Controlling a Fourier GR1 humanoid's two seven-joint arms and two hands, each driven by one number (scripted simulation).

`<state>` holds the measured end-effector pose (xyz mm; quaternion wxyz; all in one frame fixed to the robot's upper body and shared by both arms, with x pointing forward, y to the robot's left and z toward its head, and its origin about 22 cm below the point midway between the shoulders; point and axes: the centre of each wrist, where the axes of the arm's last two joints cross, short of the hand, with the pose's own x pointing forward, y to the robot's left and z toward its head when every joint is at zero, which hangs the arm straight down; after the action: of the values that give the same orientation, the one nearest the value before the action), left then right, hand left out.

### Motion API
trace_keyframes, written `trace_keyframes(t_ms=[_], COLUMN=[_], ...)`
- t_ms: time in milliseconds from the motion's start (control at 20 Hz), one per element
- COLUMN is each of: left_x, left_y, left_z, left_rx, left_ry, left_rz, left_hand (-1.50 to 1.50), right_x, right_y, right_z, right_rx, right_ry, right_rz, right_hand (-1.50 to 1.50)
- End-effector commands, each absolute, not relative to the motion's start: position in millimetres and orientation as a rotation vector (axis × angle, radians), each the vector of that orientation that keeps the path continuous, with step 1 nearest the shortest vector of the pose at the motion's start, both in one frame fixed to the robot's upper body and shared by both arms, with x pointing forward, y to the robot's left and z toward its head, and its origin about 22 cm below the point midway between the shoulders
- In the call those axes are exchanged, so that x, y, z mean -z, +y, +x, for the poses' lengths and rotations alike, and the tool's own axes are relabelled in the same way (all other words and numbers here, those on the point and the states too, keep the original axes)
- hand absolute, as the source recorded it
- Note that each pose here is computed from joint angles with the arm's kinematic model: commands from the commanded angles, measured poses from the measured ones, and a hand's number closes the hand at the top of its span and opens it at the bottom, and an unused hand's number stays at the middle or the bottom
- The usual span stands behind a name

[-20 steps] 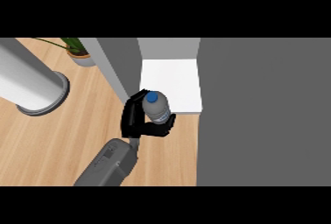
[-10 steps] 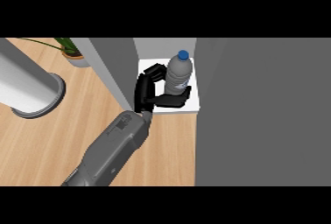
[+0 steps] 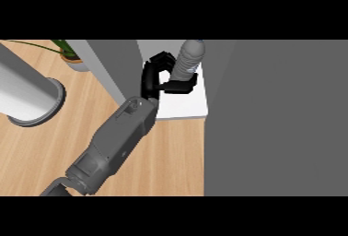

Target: Pick up the bottled water, place it into the cabinet and close the cabinet

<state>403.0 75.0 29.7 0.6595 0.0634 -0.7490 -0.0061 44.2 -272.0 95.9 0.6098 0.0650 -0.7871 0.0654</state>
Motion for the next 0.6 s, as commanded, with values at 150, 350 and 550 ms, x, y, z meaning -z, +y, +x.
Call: trace_keyframes(t_ms=[150,350,550], left_x=[-25,-19,-20], left_y=[99,103,119], left_z=[421,421,426], left_rx=[0.012,-0.096,-0.063], left_ry=[-1.631,-1.613,-1.622], left_rz=[0.346,0.375,0.415], left_hand=[1.50,1.50,1.50], right_x=[-108,-110,-113], right_y=[-276,-274,-272], right_z=[43,42,40], right_rx=[-0.121,-0.106,-0.130], right_ry=[-1.874,-1.879,-1.888], right_rz=[0.225,0.219,0.231], right_hand=[-1.50,-1.50,-1.50])
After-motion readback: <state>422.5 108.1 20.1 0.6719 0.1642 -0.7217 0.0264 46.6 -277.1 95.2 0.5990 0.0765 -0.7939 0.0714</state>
